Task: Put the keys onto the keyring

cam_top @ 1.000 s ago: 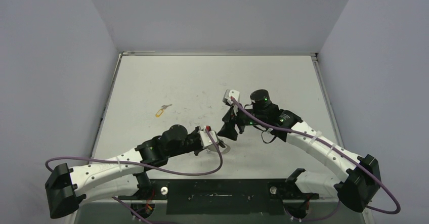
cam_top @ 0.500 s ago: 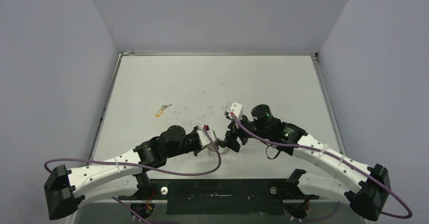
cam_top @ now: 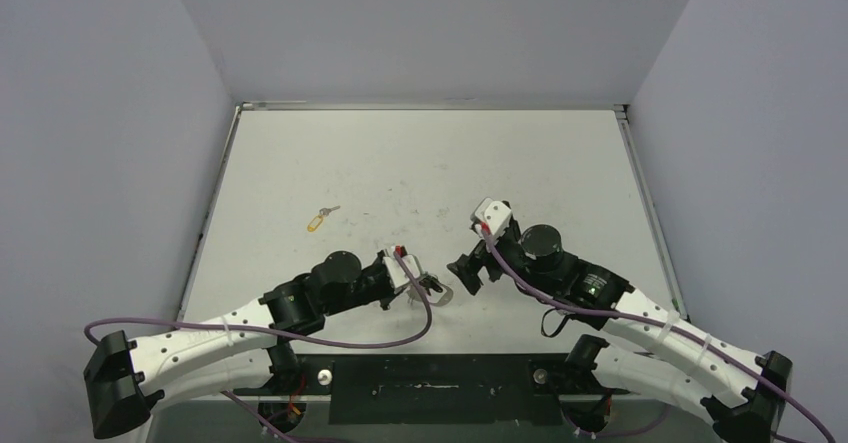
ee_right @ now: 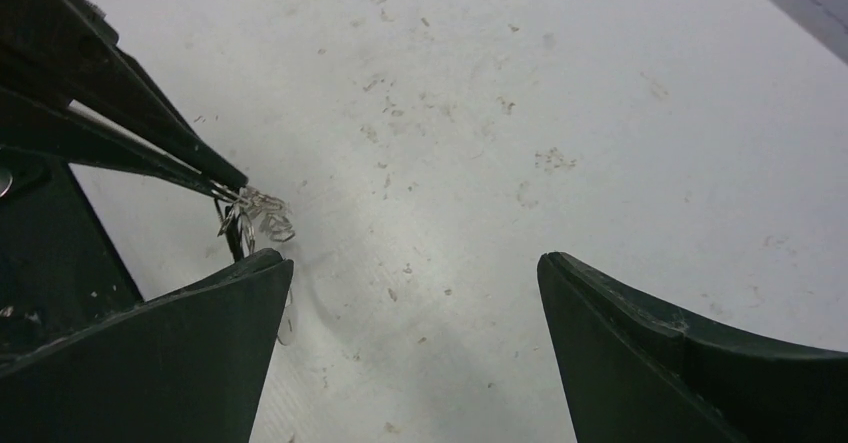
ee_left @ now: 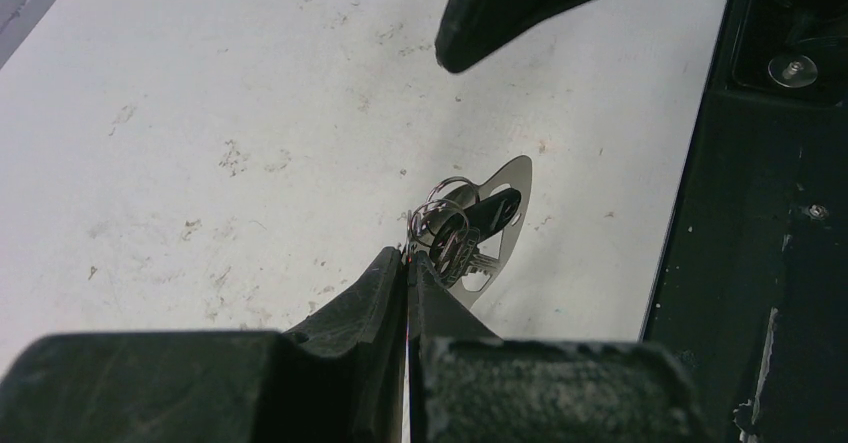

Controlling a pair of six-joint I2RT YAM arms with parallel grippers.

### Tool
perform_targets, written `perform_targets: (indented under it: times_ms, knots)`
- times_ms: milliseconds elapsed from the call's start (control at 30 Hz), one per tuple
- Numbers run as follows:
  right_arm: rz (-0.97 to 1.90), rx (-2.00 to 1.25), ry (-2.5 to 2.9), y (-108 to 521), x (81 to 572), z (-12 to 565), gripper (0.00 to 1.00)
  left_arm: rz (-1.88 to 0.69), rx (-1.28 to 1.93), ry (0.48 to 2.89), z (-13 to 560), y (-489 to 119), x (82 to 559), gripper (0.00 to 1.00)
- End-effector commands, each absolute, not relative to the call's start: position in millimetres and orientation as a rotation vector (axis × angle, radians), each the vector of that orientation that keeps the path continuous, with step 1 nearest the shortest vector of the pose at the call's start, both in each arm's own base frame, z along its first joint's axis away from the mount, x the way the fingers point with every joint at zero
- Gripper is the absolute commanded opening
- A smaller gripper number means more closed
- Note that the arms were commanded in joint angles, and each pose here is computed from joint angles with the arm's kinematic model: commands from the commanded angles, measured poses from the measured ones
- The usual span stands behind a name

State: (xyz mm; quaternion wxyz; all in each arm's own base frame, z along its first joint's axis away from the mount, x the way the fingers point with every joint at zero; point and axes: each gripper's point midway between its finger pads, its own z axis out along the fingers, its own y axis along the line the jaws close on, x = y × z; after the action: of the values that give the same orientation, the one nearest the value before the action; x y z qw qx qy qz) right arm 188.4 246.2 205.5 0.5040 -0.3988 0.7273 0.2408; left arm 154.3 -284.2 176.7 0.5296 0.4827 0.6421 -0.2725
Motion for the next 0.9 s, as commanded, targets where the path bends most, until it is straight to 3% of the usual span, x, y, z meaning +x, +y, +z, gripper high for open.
perform_targets:
  times_ms: [0,167,300,400,533,867]
  knots:
    - [0.496,-0.78,1.677,233.3,210.3,240.5,1.0,-0.684,1.052,1.462,205.9,-288.5,159.2,0.0]
    - [0.525,-0.656,1.704,231.8,215.6,240.5,1.0,-0.686,1.041,1.461,204.9,-288.8,160.0,0.0]
    - [0.624,-0.762,1.685,247.9,201.0,236.1,1.0,-0.683,1.038,1.47,202.7,-289.2,161.1,0.0]
    - [0.668,-0.817,1.694,255.9,193.2,230.3,0.9,-0.691,1.027,1.48,201.9,-289.6,161.2,0.0]
    - [0.7,-0.914,1.662,264.7,177.4,222.9,0.75,-0.672,0.964,1.518,201.4,-285.4,167.7,0.0]
    - [0.75,-1.114,1.616,303.1,132.5,184.7,0.1,-0.684,0.808,1.61,204.8,-285.4,180.1,0.0]
